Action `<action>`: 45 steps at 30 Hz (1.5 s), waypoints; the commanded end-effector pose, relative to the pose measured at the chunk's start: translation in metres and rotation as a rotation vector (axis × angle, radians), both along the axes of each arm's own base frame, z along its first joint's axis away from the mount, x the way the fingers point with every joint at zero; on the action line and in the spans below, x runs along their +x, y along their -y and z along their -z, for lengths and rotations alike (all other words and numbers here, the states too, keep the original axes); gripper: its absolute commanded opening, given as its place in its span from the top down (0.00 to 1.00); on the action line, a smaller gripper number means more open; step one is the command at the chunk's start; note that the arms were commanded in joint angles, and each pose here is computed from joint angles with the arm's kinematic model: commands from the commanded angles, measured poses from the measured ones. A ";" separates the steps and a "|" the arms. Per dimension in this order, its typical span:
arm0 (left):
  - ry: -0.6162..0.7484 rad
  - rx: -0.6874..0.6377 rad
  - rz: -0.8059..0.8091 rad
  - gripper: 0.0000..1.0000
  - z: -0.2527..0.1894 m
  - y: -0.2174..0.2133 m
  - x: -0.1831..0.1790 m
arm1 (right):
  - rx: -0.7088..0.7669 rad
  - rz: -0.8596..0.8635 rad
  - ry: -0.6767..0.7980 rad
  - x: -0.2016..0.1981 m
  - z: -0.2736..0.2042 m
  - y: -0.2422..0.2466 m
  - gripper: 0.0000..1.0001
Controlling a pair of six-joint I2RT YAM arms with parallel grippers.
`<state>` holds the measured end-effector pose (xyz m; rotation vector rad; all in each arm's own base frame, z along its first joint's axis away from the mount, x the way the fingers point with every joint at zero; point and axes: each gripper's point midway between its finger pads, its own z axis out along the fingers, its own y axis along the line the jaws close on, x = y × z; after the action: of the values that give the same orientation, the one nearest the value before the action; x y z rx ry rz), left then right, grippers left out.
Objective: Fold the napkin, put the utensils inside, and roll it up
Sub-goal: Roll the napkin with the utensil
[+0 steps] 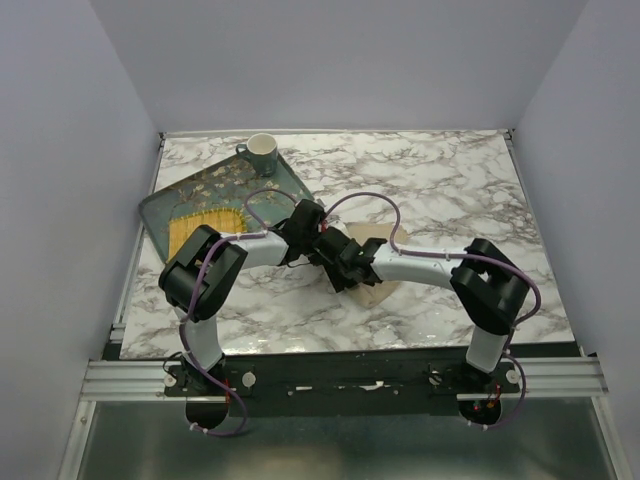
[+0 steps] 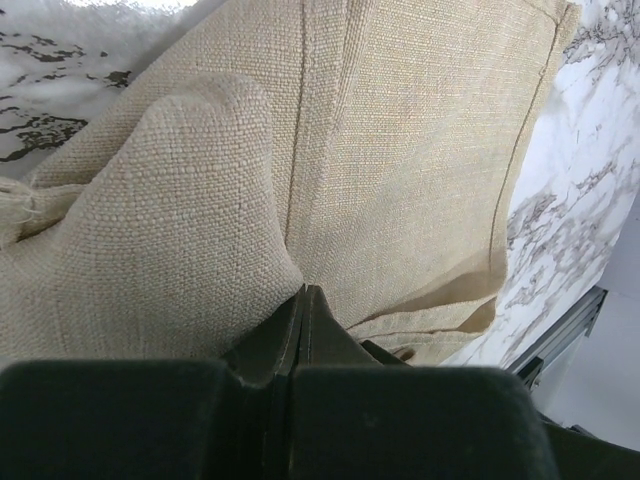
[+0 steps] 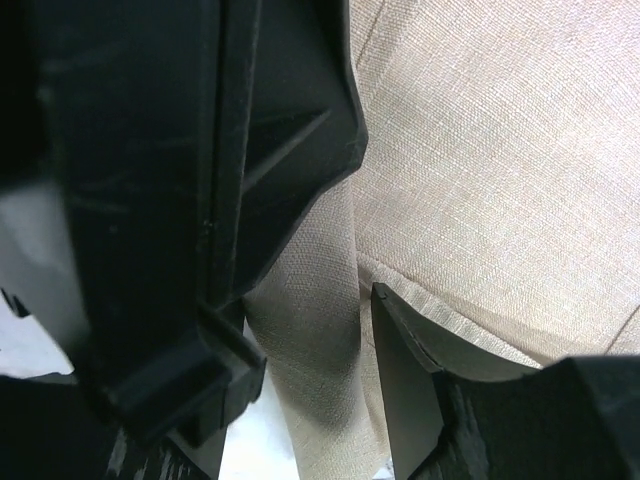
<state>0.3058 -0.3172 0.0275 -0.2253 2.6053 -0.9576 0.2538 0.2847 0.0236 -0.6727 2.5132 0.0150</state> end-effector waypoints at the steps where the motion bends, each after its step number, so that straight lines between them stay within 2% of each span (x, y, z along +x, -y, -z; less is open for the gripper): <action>1: -0.178 0.172 0.005 1.00 0.057 -0.036 -0.044 | -0.035 -0.005 0.033 -0.001 0.014 -0.004 0.40; 2: -0.179 0.168 0.005 1.00 0.056 -0.036 -0.044 | -0.036 0.014 0.032 -0.002 0.016 -0.001 0.42; 3: -0.176 0.166 0.005 1.00 0.056 -0.036 -0.043 | -0.040 0.023 0.029 -0.003 0.018 0.002 0.50; 6: -0.152 0.167 0.001 1.00 0.051 -0.040 -0.038 | -0.028 0.026 0.004 -0.013 0.023 0.008 0.66; 8: -0.130 0.158 0.006 1.00 0.043 -0.038 -0.033 | -0.009 0.027 -0.022 -0.021 0.026 0.012 0.72; 9: -0.120 0.172 0.018 0.99 0.041 -0.040 -0.032 | 0.001 0.029 -0.029 -0.023 0.028 0.013 0.79; 12: -0.068 0.198 0.021 0.92 0.026 -0.042 -0.020 | 0.058 0.024 -0.080 -0.032 0.032 0.014 0.92; 15: -0.005 0.213 0.031 0.81 0.006 -0.043 -0.007 | 0.145 -0.003 -0.141 -0.042 0.036 0.012 0.97; 20: 0.102 0.226 0.029 0.67 -0.034 -0.049 0.018 | 0.364 -0.028 -0.308 -0.056 0.045 0.012 0.99; 21: 0.111 0.225 0.034 0.65 -0.039 -0.050 0.018 | 0.434 -0.027 -0.352 -0.055 0.044 0.011 0.99; 26: 0.176 0.197 0.052 0.51 -0.072 -0.051 0.016 | 0.564 -0.027 -0.545 -0.061 0.051 0.016 0.99; 28: 0.175 0.198 0.068 0.48 -0.073 -0.053 0.010 | 0.631 -0.031 -0.607 -0.061 0.048 0.016 0.99; 30: 0.174 0.170 0.089 0.49 -0.075 -0.048 0.006 | 0.693 -0.020 -0.671 -0.061 0.048 0.017 0.99; 35: 0.148 0.088 0.130 0.70 -0.069 -0.029 0.005 | 0.770 -0.016 -0.744 -0.063 0.050 0.021 0.99; 37: 0.140 0.046 0.155 0.74 -0.073 -0.016 0.007 | 0.788 0.008 -0.779 -0.063 0.054 0.025 0.99; 41: 0.085 0.077 0.168 0.81 -0.046 -0.007 0.009 | 0.816 0.047 -0.799 -0.062 0.058 0.031 0.99; 45: 0.055 0.139 0.162 0.85 -0.018 -0.010 0.007 | 0.776 0.093 -0.758 -0.055 0.064 0.037 0.99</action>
<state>0.3136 -0.3016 0.0620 0.0310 2.6296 -0.8389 0.2314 0.2814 0.0173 -0.4113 2.5593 1.5854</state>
